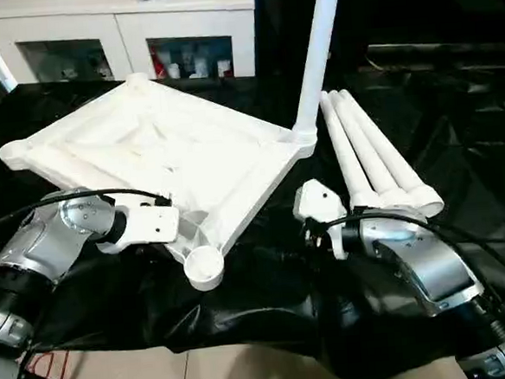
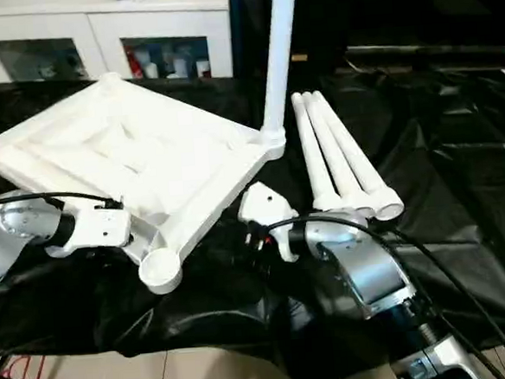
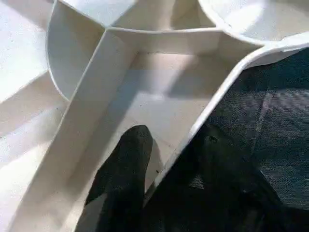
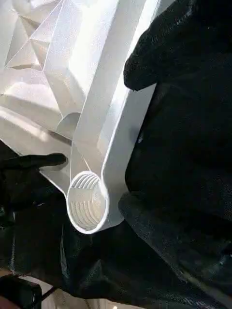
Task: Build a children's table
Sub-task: Rotate table base
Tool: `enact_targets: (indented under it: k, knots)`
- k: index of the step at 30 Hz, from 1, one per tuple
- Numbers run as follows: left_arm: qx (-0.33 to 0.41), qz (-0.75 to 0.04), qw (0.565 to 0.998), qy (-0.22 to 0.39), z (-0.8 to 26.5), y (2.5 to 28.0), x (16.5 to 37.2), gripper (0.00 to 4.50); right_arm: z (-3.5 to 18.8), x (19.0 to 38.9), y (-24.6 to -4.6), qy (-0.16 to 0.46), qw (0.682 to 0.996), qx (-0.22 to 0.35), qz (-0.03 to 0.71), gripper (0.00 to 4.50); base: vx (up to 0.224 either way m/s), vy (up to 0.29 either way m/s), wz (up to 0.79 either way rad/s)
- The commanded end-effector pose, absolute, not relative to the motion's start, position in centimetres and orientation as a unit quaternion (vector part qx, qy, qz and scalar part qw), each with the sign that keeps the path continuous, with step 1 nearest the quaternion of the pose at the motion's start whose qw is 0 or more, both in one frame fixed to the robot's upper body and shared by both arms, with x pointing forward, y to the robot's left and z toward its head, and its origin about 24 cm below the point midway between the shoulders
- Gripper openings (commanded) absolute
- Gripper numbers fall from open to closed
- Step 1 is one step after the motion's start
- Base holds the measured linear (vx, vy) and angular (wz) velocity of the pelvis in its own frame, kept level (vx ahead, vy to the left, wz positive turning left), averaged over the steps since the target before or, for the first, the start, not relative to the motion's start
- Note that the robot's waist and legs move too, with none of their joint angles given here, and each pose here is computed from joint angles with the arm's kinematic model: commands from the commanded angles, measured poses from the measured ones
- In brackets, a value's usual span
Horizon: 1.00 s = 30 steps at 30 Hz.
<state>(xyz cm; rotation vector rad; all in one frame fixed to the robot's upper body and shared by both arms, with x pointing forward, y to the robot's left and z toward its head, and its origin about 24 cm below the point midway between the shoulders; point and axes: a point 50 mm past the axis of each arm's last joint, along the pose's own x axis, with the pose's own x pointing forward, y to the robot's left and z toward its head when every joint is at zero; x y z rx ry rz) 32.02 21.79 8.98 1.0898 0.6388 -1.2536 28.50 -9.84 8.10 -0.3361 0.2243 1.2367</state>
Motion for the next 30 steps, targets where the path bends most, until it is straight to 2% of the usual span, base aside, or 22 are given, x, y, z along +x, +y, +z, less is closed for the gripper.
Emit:
enact_targets:
  k: [1,8,10,11,14,16,23,28,29,30]
  knots:
    - [0.453,-0.552,0.649,0.264,9.8,21.3,32.4,1.40,8.7,28.5,-9.7,0.095,0.791,-0.163,0.582,3.90,0.000,0.000,0.00]
    - [0.439,-0.541,0.662,0.278,9.4,21.3,32.6,0.84,8.6,28.5,-9.6,0.097,0.790,-0.163,0.584,3.90,0.000,0.000,0.00]
    - [0.430,-0.523,0.680,0.281,9.4,21.3,32.9,0.68,8.6,28.5,-9.6,0.098,0.791,-0.163,0.582,3.90,0.000,0.000,0.00]
    - [0.429,-0.519,0.684,0.282,9.4,21.3,33.0,0.68,8.6,28.5,-9.6,0.098,0.791,-0.162,0.582,3.90,0.000,0.000,0.00]
    - [0.415,-0.465,0.735,0.267,9.7,21.1,34.1,0.57,8.5,28.5,-9.7,0.099,0.792,-0.161,0.580,3.90,0.000,0.000,0.00]
    - [0.412,-0.448,0.749,0.261,9.8,21.0,34.5,0.49,8.4,28.5,-9.6,0.099,0.792,-0.161,0.580,3.90,0.000,0.000,0.00]
    - [0.414,-0.429,0.764,0.246,9.5,20.4,34.8,0.25,8.2,28.5,-9.6,0.102,0.794,-0.163,0.577,3.90,0.000,0.000,0.00]
    - [0.421,-0.439,0.768,0.199,9.5,19.4,35.0,0.07,8.1,28.6,-9.7,0.103,0.794,-0.166,0.575,3.90,0.000,0.000,0.00]
    - [0.426,-0.456,0.765,0.160,9.6,18.7,34.9,0.05,8.0,28.6,-9.7,0.104,0.795,-0.166,0.574,3.90,0.000,0.000,0.00]
    - [0.426,-0.456,0.765,0.160,9.6,18.7,34.9,0.05,8.0,28.6,-9.7,0.104,0.795,-0.166,0.574,3.90,0.000,0.000,0.00]
